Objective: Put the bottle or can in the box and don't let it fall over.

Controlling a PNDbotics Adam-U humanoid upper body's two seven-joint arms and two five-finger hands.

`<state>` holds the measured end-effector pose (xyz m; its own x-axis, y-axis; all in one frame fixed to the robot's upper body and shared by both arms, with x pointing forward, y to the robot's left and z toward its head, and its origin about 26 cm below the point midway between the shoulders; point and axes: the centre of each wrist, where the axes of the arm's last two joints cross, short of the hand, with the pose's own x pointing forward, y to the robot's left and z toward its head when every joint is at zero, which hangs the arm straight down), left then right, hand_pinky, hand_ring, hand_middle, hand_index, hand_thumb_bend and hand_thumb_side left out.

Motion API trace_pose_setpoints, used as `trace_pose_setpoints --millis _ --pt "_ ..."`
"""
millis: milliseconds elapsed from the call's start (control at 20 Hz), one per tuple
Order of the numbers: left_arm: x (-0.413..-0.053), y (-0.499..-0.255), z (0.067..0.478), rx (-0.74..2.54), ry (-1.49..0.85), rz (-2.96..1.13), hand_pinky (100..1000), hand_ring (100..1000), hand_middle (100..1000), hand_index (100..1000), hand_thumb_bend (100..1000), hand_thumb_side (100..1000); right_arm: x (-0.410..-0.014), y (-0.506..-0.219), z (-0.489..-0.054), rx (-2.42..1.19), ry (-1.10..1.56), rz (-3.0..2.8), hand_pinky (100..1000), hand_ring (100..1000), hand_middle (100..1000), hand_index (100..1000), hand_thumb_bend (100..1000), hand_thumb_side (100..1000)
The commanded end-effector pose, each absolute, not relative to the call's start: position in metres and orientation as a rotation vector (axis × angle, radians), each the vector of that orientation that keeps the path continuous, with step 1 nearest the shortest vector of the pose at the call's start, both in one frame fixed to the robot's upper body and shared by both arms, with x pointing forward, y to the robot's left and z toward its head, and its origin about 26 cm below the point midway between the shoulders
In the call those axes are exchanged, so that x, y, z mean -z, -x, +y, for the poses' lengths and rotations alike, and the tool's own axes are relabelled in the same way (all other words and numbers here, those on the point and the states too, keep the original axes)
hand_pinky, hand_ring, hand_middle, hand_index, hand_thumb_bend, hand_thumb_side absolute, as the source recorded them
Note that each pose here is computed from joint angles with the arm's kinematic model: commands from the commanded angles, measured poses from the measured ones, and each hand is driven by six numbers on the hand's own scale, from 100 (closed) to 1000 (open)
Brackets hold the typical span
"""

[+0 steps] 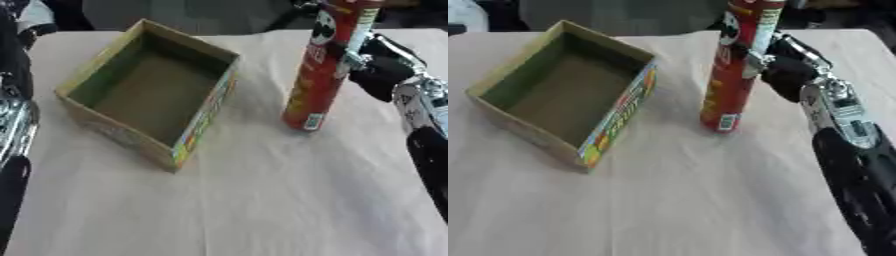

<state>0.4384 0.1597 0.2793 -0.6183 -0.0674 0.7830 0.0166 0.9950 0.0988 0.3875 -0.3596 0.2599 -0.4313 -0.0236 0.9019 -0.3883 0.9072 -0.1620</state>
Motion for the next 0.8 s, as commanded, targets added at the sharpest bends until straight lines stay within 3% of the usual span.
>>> trace_pose_setpoints --millis 50,350,500,800 --pt "-0.294 -0.433 0.162 0.066 -0.040 -2.282 729 1000 896 662 197 1000 -0.277 -0.381 -0.361 -0.403 -0.258 -2.046 1000 768 925 830 100 170" --pt "-0.321 -0.411 0.176 -0.235 -0.043 -2.383 768 1000 939 720 244 1000 -0.281 -0.378 -0.360 -0.310 -0.193 -2.076 961 681 834 752 100 213" --pt "-0.348 -0.389 0.188 -0.328 -0.008 -2.486 793 1000 949 747 237 934 -0.283 -0.376 -0.359 -0.274 -0.182 -2.089 932 636 781 716 100 237" --pt "-0.378 -0.345 0.217 -0.483 0.029 -2.618 791 1000 918 740 250 897 -0.286 -0.372 -0.360 -0.221 -0.189 -2.095 895 579 724 647 100 319"
